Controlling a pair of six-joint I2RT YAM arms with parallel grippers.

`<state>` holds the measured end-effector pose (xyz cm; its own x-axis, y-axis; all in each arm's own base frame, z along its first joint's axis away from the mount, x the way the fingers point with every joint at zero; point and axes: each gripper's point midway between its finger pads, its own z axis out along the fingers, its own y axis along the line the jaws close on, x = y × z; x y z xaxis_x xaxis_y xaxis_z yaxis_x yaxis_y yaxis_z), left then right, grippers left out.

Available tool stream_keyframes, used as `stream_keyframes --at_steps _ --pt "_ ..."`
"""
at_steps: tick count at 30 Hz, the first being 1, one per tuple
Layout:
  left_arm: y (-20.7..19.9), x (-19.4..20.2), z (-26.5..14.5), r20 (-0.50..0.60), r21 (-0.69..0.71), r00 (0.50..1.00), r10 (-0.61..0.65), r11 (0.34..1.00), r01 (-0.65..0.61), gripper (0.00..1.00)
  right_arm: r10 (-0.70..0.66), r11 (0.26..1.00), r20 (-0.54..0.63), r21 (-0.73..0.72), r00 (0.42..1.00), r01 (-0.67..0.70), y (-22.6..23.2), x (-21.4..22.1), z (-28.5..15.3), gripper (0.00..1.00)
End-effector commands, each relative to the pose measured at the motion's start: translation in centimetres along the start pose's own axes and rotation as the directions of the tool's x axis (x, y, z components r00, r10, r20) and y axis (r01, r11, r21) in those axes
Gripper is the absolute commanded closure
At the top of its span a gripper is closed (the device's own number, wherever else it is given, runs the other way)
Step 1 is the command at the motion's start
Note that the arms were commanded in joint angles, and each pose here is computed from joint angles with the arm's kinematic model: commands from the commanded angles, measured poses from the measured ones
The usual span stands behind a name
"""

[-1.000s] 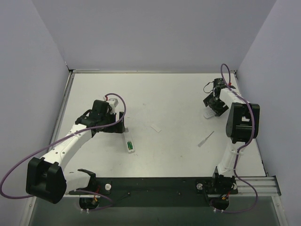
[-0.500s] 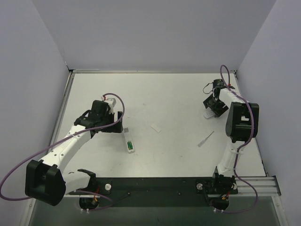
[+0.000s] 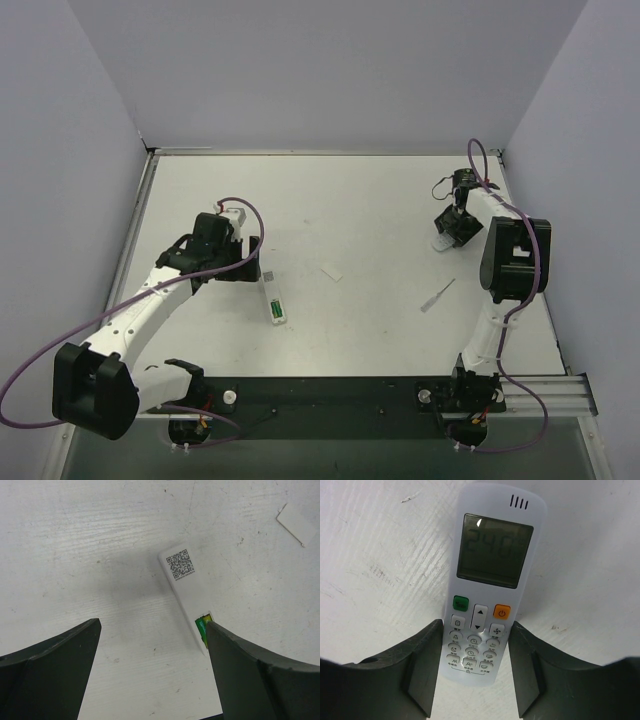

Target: Unload the batteries from the remote control

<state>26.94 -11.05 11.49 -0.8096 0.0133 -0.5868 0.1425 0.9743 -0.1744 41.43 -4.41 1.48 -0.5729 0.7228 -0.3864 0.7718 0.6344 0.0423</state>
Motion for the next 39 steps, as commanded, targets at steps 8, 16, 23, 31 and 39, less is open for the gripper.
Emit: stream_keyframes --at_steps 8,16,23,31,39 --pt "-1.0 -2.2 -1.4 0.089 0.039 0.996 -0.026 0.999 0.023 0.03 -0.06 0.984 -0.002 -0.17 0.998 0.058 0.3 0.9 -4.8 0.71" --pt "-2.4 -2.4 -2.0 0.092 0.11 0.993 -0.071 0.992 0.061 0.08 -0.237 0.86 0.033 -0.457 0.971 0.225 3.5 5.5 -10.4 0.76" --pt "-7.4 -5.6 -4.8 0.087 0.348 0.977 -0.193 0.925 0.152 0.11 -0.448 0.494 0.098 -0.801 0.888 0.338 7.5 13.7 -18.3 0.78" --pt "-13.3 -8.8 -6.2 -0.019 0.619 0.942 -0.334 0.736 0.273 0.17 -0.551 0.028 0.251 -0.947 0.796 0.319 8.9 22.6 -27.7 0.8" --pt "-15.9 -9.9 -6.0 -0.057 0.693 0.942 -0.33 0.667 0.275 0.16 -0.616 -0.188 0.291 -0.957 0.732 0.222 8.5 27.4 -32.4 0.81"
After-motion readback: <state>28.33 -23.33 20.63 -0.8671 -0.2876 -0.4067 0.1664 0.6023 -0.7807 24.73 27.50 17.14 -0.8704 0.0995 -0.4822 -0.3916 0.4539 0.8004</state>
